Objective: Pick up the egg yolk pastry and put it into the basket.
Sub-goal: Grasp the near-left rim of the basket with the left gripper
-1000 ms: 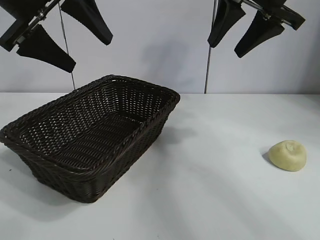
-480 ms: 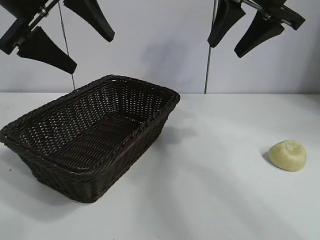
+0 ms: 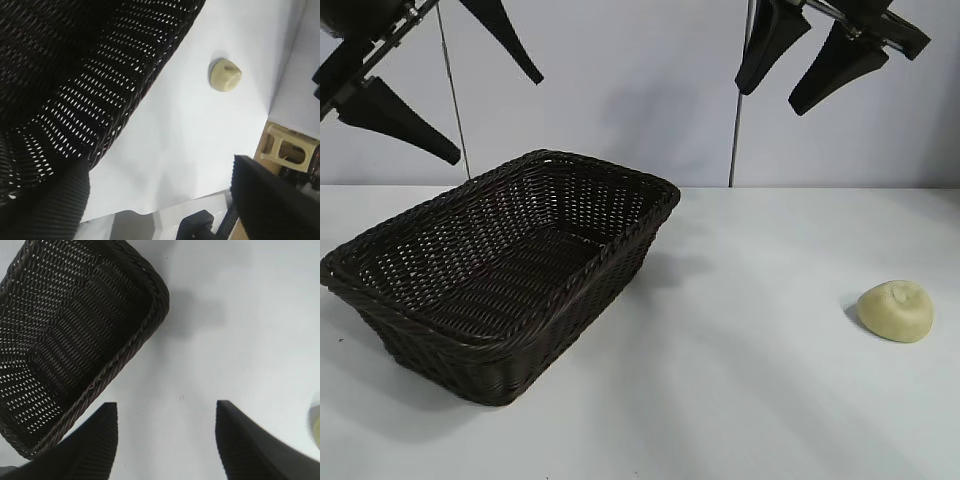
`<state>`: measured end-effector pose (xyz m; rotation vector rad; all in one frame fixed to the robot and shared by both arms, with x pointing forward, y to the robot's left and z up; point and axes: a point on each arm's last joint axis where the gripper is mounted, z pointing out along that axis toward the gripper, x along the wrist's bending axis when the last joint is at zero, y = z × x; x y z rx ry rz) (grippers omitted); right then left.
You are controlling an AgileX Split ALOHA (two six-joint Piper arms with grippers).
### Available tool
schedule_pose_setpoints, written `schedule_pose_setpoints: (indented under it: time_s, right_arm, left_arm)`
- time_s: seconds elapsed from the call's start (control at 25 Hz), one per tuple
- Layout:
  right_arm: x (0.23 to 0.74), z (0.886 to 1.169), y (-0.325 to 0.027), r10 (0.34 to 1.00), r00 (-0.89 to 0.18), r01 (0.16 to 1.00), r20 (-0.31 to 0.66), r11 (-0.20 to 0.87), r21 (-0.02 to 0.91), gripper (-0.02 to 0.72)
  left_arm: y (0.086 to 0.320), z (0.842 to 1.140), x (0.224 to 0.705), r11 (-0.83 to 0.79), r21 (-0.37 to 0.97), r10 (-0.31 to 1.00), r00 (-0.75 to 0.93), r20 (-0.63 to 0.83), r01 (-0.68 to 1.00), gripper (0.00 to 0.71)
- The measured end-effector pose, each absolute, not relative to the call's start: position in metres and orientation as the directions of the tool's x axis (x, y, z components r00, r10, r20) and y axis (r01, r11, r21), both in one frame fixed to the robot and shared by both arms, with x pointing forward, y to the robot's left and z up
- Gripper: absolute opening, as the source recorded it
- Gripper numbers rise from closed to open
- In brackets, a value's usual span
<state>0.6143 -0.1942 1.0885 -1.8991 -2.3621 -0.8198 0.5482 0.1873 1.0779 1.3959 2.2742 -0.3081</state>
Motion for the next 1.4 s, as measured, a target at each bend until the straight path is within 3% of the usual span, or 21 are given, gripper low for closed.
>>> schedule_pose_setpoints:
  time_s: [0.24,0.72,1.04,1.4]
  right_arm:
    - [0.614,1.089,-0.194,0.909,-0.268,0.911,0.318,0.131,0.392,0.424]
    - [0.614,1.089,-0.194,0.909,-0.268,0.911,0.318,0.131,0.392,0.424]
    - [0.614,1.089,-0.194,0.909,-0.268,0.911,0.318,0.131,0.392,0.424]
    - [0.614,1.089,-0.194,0.909,-0.268,0.911,0.318,0.131,0.392,0.424]
  left_arm:
    - [0.197,1.087,0.526,0.497,0.055,0.78,-0.419,-0.464,0.866,0.567]
    - [0.211,1.037,0.484,0.654,-0.011,0.674,-0.59,-0.445,0.756,0.567]
    - [0.192,1.011,0.474,0.703,0.003,0.622,-0.613,-0.487,0.711,0.567]
    - [0.197,0.999,0.478,0.74,0.07,0.621,-0.639,-0.454,0.669,0.567]
